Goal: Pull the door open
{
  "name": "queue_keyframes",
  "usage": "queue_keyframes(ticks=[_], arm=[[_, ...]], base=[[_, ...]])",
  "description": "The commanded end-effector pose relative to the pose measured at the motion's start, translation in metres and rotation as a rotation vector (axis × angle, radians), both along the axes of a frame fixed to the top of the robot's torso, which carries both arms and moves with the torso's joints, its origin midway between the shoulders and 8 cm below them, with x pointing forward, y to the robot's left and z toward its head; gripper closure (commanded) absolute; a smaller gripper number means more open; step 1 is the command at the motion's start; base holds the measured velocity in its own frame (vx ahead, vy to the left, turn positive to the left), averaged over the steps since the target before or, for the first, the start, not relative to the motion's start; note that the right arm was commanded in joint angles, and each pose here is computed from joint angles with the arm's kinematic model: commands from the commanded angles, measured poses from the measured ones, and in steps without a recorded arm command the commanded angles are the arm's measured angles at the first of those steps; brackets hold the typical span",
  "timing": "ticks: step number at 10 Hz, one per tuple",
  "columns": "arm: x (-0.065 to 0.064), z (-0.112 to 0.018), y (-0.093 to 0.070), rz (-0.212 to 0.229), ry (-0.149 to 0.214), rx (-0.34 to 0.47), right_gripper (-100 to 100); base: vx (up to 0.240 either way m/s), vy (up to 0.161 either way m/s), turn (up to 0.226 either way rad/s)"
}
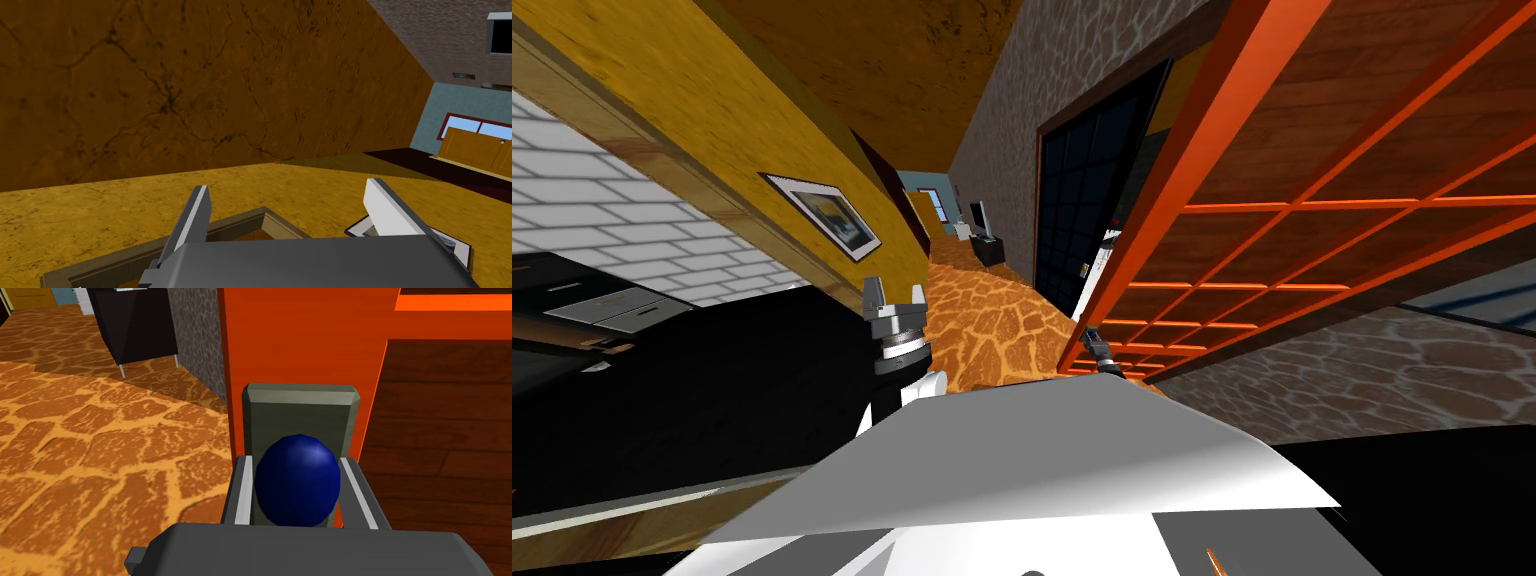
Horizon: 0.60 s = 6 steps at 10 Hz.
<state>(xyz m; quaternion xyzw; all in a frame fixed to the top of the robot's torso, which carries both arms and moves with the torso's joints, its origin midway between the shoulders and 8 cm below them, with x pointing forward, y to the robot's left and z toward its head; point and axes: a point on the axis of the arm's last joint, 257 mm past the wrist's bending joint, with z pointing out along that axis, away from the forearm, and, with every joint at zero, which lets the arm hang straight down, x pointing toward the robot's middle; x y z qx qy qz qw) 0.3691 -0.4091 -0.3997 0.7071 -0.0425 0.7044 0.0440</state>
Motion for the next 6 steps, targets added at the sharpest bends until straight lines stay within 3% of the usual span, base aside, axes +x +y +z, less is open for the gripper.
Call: queue_keyframes(ticks=[1, 2, 6], arm=[[-0.003, 0.002, 0.003, 0.021, -0.004, 0.002, 100], [-0.002, 0.000, 0.002, 0.012, 0.001, 0.000, 100], [-0.020, -0.001, 0.007, 0.071, 0.000, -0.001, 100]], base=[[-0.184, -0.007, 0.041], [-0.080, -0.003, 0.004], [-0.181, -0.049, 0.101]])
